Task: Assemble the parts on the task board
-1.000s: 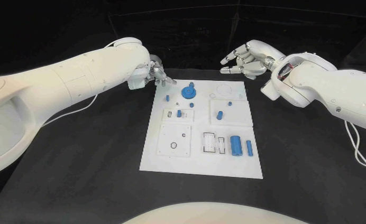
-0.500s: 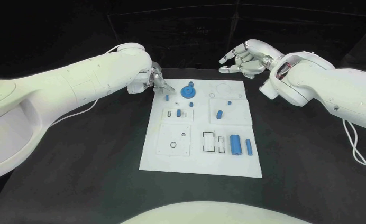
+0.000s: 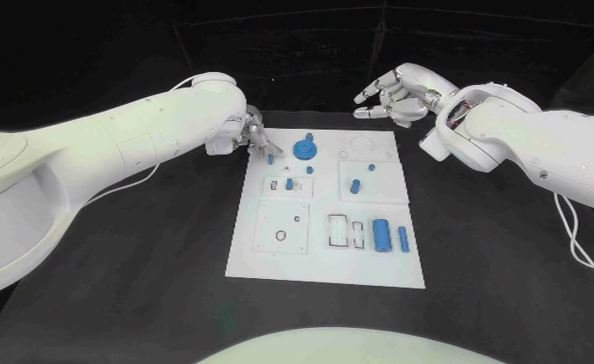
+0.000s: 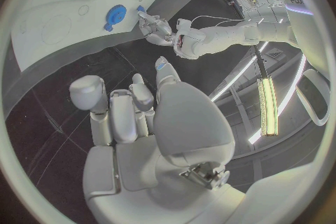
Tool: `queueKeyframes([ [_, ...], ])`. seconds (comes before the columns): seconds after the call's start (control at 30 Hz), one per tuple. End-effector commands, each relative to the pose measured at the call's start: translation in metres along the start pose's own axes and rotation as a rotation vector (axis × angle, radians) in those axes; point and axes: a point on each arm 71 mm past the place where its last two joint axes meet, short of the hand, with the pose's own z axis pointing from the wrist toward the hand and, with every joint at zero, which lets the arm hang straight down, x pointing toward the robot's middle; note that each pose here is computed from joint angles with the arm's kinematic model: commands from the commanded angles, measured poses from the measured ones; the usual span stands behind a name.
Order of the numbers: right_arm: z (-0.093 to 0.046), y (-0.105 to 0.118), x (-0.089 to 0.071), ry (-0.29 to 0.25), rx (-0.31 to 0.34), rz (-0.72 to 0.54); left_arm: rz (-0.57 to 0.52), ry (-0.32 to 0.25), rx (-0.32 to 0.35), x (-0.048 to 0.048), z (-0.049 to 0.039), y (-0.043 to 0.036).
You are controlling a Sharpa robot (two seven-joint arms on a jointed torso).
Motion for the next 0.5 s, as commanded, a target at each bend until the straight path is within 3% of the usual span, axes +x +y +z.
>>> queueKeyframes([
  [0.03, 0.0005, 0.0012, -0.0003, 0.005, -0.004, -0.002, 0.019, 0.015, 0.009, 0.0017, -0.0003, -0.0026],
  [0.5, 0.0009, 0.0015, -0.0002, 0.004, -0.007, -0.002, 0.017, 0.011, 0.021, 0.0027, 0.0003, -0.0052],
])
